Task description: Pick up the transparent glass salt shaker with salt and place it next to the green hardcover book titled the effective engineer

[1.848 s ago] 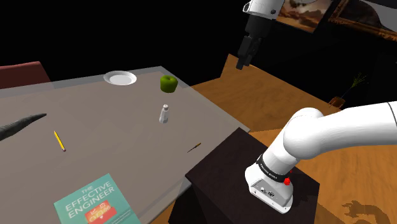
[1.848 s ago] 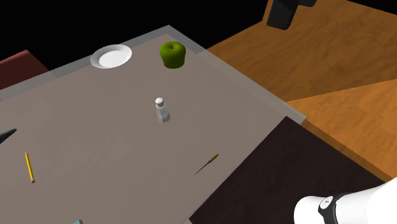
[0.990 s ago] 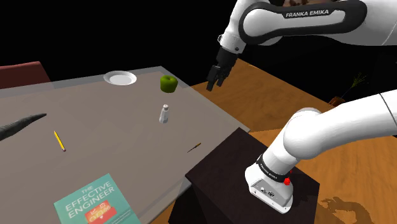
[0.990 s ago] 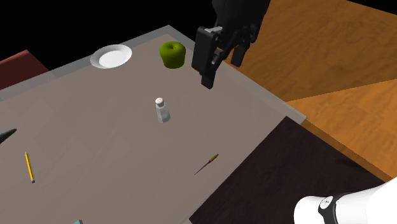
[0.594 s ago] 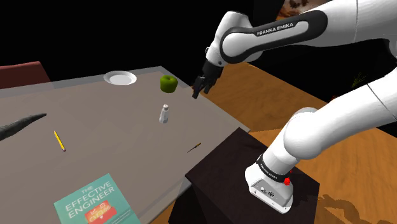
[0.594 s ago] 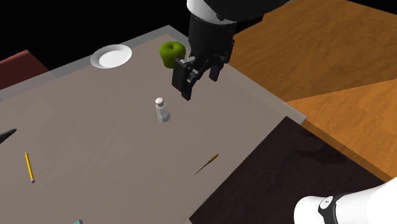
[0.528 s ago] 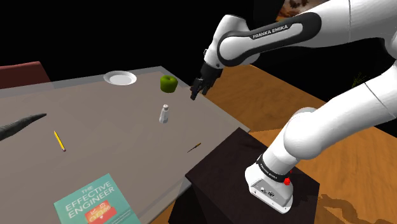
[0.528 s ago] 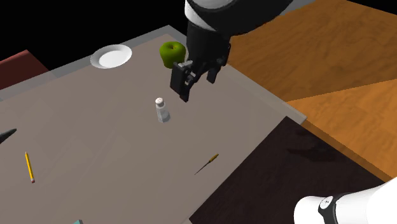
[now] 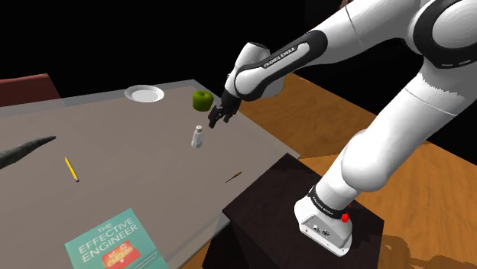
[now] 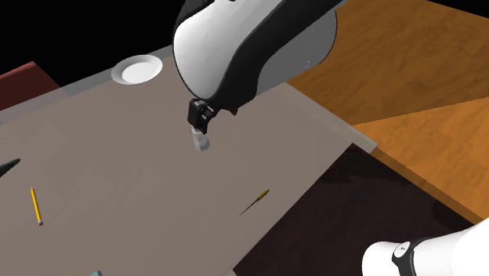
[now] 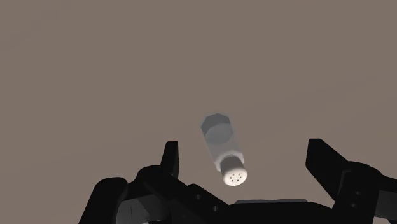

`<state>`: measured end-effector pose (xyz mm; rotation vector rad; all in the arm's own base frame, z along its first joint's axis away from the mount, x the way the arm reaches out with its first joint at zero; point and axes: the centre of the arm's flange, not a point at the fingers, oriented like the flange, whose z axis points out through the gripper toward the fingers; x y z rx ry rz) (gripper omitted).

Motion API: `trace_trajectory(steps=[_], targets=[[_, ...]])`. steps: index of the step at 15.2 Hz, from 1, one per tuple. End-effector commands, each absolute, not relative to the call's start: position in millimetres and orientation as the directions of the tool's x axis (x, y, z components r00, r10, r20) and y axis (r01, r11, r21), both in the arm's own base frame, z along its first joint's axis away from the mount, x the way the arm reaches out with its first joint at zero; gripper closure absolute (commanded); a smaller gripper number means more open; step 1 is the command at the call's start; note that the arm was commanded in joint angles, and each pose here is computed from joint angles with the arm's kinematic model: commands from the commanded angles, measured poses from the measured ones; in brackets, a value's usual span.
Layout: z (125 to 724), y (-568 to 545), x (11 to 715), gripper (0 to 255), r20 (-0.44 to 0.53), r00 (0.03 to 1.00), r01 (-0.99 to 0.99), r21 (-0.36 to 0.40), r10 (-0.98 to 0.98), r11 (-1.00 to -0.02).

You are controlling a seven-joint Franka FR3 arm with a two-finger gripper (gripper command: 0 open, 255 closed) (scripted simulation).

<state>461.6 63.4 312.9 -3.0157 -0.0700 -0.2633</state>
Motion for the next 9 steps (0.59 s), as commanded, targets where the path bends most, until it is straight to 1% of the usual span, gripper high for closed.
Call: trace_trajectory(steps=[1,6,9], targets=[[292,68,474,0,0.196,0.980,0.049,-0.112,0.026,-0.993],[244,77,512,0,0.241,0.971,0.034,-0.121,0.004,-0.992],[234,79,515,0,0.241,0.970,0.034,-0.121,0.004,-0.992]])
